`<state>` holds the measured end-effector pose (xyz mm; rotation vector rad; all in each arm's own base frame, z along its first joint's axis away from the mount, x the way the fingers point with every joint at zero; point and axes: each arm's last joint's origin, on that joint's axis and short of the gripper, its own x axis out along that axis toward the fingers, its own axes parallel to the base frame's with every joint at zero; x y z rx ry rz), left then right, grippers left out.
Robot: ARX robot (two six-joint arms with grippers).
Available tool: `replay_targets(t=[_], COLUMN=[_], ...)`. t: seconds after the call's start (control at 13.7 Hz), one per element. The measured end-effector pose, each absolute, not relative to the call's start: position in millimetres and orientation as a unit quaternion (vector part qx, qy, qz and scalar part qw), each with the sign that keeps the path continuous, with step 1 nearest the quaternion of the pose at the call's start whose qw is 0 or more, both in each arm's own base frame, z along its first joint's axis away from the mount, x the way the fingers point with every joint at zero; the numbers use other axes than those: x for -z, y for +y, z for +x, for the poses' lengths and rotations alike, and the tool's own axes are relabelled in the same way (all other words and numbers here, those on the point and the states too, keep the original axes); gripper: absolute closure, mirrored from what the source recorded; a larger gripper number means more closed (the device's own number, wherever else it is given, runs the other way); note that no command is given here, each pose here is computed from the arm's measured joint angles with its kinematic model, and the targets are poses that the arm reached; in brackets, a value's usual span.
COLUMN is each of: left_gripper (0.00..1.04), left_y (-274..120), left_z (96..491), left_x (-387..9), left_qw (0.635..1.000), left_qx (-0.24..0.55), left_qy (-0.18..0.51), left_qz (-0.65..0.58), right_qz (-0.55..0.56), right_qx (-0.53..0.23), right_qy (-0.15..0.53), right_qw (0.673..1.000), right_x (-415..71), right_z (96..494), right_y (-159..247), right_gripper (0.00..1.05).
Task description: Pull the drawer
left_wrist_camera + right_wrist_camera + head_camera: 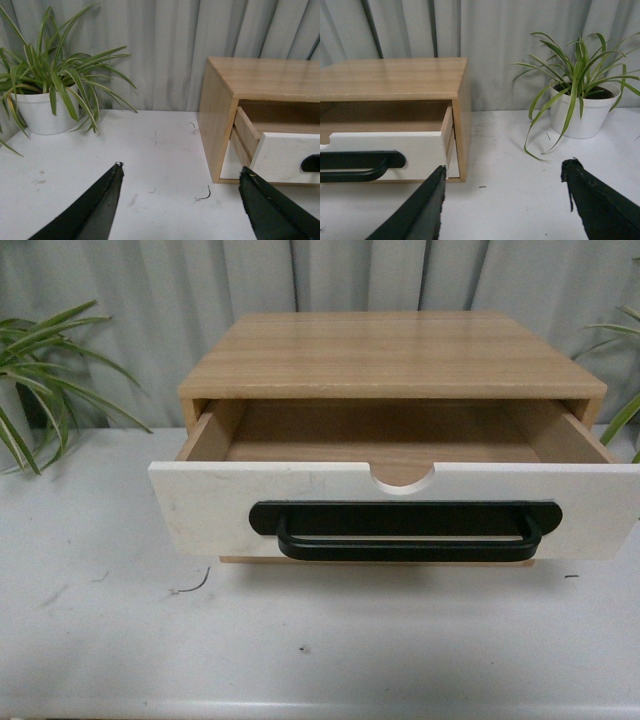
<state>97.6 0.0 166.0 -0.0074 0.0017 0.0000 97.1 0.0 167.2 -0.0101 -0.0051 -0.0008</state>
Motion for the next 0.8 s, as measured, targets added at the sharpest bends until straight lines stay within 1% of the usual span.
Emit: replay_targets(t=[0.07, 0.15, 0.22, 0.8], left_gripper=[0.15, 0.05, 0.08, 0.07], left_y=[0.0, 0.0, 0.0, 0.0], left_z=[97.6, 97.6, 97.6, 97.6], left_x=[-166.0, -166.0, -166.0, -166.0], left_qw=[1.0, 1.0, 1.0, 1.0], left_qx=[0.0, 0.0, 0.0, 0.0], left_qy=[0.001, 0.001, 0.001, 0.001], left_qz=[-0.004, -0.003, -0.002, -0.001], right_qz=[-0.005, -0.004, -0.004, -0.004], right_qx=[0.0, 0.0, 0.0, 0.0], right_qy=[-0.003, -0.003, -0.003, -0.003], right_qw=[1.0, 1.0, 1.0, 1.0], right_x=[-167.2, -167.2, -167.2, -167.2], right_z=[97.1, 97.1, 97.1, 97.1], right_y=[0.0, 0.0, 0.0, 0.0], right_gripper=[0.15, 0.04, 0.08, 0.06])
